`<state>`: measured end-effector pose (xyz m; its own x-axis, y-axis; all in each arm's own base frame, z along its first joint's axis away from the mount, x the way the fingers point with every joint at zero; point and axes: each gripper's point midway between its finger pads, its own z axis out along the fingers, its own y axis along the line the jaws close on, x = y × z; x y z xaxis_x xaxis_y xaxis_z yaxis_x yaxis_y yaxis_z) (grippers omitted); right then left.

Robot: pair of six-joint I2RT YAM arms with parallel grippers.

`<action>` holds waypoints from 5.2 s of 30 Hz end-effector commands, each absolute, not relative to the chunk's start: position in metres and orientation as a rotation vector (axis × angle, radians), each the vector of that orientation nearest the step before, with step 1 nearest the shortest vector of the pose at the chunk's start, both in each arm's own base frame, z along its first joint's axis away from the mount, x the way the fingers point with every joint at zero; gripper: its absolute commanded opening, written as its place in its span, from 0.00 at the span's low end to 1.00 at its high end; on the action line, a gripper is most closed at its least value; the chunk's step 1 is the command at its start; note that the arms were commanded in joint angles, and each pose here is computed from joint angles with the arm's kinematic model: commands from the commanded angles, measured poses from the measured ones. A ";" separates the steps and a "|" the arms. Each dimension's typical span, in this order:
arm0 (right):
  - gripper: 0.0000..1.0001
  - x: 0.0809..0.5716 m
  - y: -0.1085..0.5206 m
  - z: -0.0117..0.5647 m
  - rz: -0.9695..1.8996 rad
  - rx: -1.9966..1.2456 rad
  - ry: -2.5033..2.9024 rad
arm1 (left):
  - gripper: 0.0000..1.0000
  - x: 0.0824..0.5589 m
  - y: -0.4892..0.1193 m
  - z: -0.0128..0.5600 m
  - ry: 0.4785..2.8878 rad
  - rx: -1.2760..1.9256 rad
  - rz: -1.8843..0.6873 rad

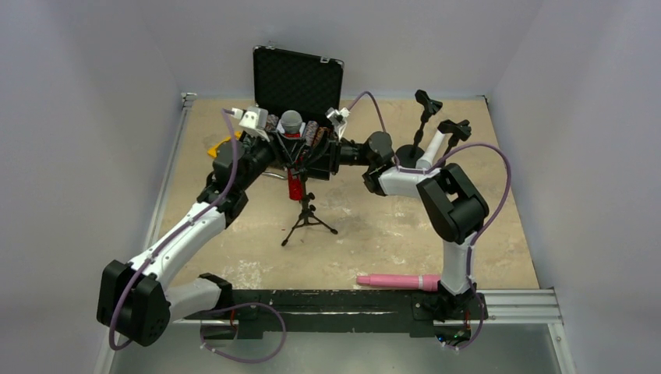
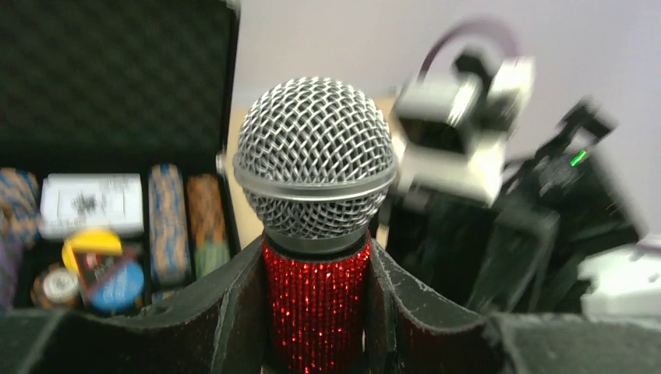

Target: Attach the microphones to the stand

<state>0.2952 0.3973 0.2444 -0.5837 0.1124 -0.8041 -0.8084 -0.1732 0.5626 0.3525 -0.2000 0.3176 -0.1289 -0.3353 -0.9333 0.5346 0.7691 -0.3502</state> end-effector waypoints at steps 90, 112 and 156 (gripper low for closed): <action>0.98 0.159 0.183 0.239 0.985 -1.263 1.380 | 0.95 0.182 -0.214 0.199 1.662 0.450 -0.857; 0.98 0.159 0.181 0.239 0.973 -1.269 1.367 | 0.69 0.228 -0.229 0.245 1.318 0.496 -0.676; 0.98 0.157 0.180 0.238 0.985 -1.266 1.363 | 0.11 0.303 -0.042 0.238 1.459 -0.074 0.117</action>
